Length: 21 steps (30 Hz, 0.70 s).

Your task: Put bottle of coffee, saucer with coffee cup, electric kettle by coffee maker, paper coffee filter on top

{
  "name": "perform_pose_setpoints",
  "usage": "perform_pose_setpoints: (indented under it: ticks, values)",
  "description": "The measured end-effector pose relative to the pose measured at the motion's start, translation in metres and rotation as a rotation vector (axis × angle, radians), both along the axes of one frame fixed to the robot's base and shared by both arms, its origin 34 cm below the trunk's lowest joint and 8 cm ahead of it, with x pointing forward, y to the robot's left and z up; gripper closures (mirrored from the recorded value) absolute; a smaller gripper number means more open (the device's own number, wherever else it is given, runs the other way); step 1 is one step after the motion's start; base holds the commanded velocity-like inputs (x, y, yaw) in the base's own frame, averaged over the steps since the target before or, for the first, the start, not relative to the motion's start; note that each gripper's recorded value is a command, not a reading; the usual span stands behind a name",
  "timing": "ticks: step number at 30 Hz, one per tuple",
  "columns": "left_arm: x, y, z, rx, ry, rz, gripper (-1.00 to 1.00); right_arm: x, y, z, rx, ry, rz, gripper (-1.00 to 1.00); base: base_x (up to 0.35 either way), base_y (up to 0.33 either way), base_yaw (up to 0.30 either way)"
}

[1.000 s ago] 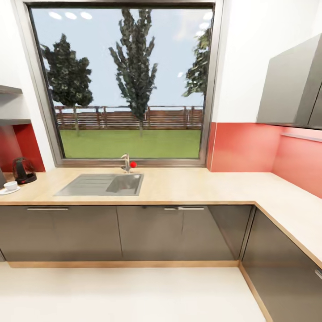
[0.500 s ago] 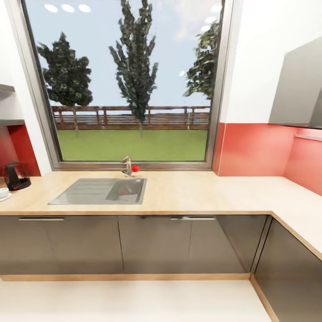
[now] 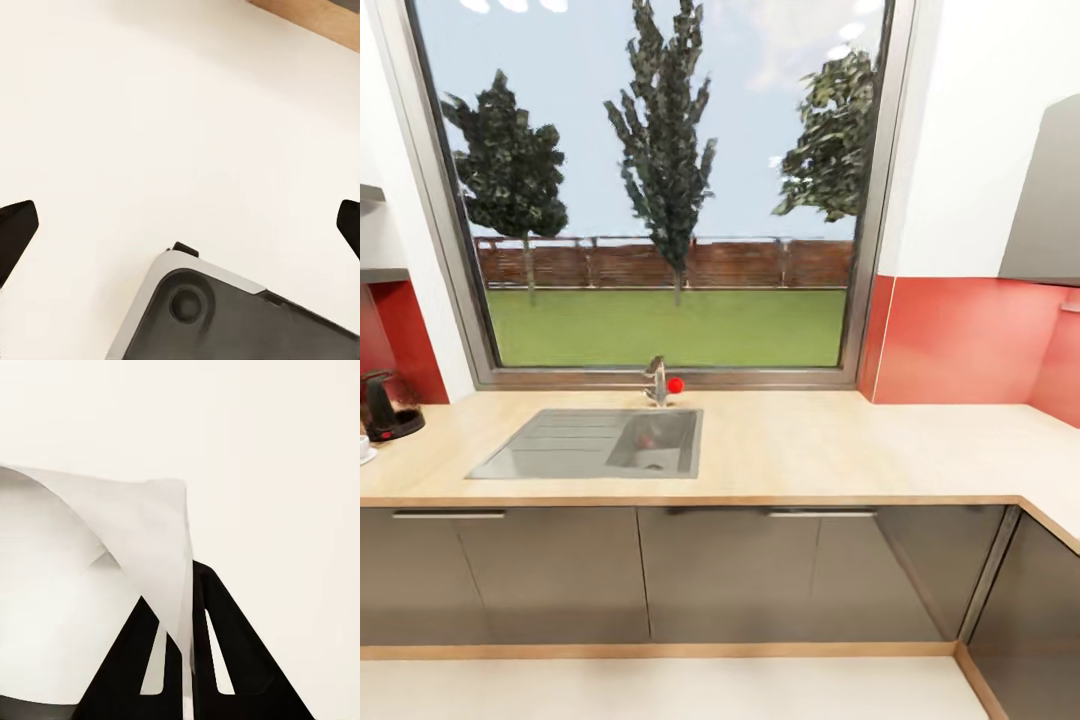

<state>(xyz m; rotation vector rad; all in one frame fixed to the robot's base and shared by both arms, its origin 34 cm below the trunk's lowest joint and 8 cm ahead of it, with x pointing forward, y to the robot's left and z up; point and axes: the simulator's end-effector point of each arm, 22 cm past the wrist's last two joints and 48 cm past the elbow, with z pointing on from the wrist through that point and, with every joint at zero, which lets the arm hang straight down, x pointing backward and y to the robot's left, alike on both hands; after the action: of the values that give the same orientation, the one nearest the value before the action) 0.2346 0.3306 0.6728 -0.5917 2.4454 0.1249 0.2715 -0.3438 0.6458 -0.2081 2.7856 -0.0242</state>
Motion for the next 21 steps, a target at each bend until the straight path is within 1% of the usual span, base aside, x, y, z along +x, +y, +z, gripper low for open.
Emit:
perform_pose_setpoints:
  ticks: [13, 21]
  values:
    - [-0.0007, 0.0001, -0.0004, -0.001, 0.002, 0.002, -1.0, 0.0, 0.0002, 0.0, 0.0, 0.0, 0.0, 1.0, 0.284, 0.238, 0.0]
    - [-0.001, 0.0, -0.0006, -0.001, 0.003, 0.002, -1.0, 0.0001, 0.0002, -0.0001, 0.0, 0.0, 0.0, 1.0, 0.237, 0.27, 0.0]
